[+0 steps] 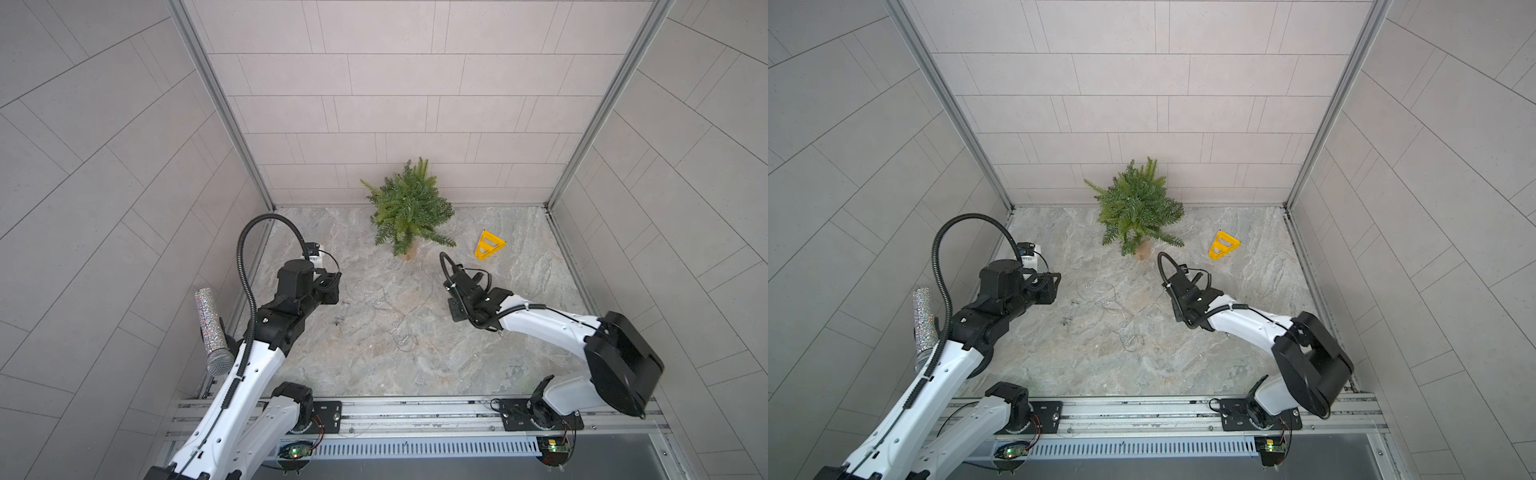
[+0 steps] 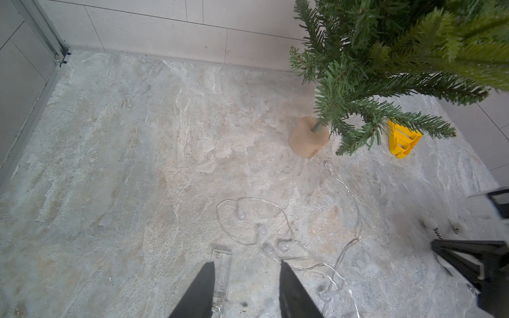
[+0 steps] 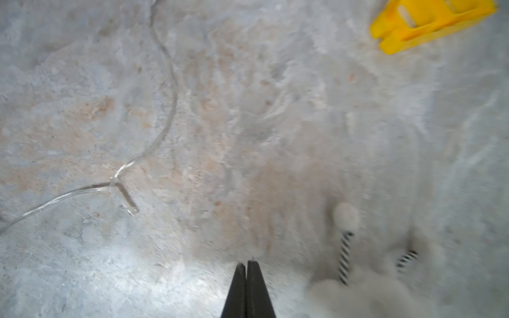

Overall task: Remove string lights from the small christmas tree
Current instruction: Place the light string at the center of the board, then reset both arms

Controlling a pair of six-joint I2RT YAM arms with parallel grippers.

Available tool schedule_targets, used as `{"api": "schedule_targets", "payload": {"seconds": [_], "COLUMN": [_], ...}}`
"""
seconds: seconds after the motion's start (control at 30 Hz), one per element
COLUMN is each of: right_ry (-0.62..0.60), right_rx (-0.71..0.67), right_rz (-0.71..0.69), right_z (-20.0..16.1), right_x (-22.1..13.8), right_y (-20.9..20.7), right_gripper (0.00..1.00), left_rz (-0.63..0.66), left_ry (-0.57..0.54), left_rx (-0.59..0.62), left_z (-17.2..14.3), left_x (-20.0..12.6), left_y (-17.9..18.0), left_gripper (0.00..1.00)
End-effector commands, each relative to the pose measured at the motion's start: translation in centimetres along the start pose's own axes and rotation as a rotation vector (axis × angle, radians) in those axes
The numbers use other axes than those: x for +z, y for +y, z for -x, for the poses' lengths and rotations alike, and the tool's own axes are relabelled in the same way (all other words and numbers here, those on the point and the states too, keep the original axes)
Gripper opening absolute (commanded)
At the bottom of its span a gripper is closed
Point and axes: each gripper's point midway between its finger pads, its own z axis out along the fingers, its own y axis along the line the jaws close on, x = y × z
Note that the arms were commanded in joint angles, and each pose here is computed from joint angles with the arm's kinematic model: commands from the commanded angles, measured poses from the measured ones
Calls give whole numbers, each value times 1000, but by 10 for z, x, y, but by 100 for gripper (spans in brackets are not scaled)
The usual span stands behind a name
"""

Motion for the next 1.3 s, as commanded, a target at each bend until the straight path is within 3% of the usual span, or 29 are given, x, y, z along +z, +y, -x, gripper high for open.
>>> {"api": "schedule_targets", "payload": {"seconds": [0.0, 0.17, 0.27, 0.37, 0.47, 0.53, 0.57, 0.67, 0.83, 0.93, 1.07, 1.2, 1.27], "right_ry": [28, -1, -12, -108, -218, -261, -292, -359, -549, -570, -604, -690, -667], "right_rx": [24, 89, 204, 254, 292, 328, 344, 324, 311, 306, 300, 218, 218], "right_rz": [-128, -163, -175, -264, -422, -500, -538, -588, -567, -494, -368, -341, -344], "right_z": [-16, -13, -8, 20, 44, 48, 49, 42, 35, 41, 46, 46, 43], "right_x": [-11, -15, -10, -17, -23, -18, -16, -2, 7, 13, 26, 39, 38], "right_y": [-52, -80, -105, -131, -168, -192, -203, -222, -229, -221, -202, -191, -190], "right_gripper": [0, 1, 26, 39, 54, 56, 56, 57, 60, 61, 61, 58, 59], "left_rz": [6, 94, 243, 378, 492, 541, 555, 543, 469, 442, 341, 313, 301], "left_ry": [-26, -14, -56, -159, -214, -225, -218, -209, -212, -192, -247, -257, -309], "left_rx": [-12, -49, -117, -183, -129, -64, -37, -15, -56, -27, -14, 23, 31], "left_z": [3, -1, -3, 1, 10, 14, 13, 8, -12, -23, -26, -21, -22], "left_x": [-1, 10, 28, 46, 61, 72, 77, 84, 96, 106, 121, 126, 125], "left_y": [3, 18, 46, 72, 90, 99, 103, 111, 127, 131, 130, 130, 130], "left_gripper": [42, 43, 45, 46, 47, 54, 67, 74, 75, 76, 76, 76, 76]}}
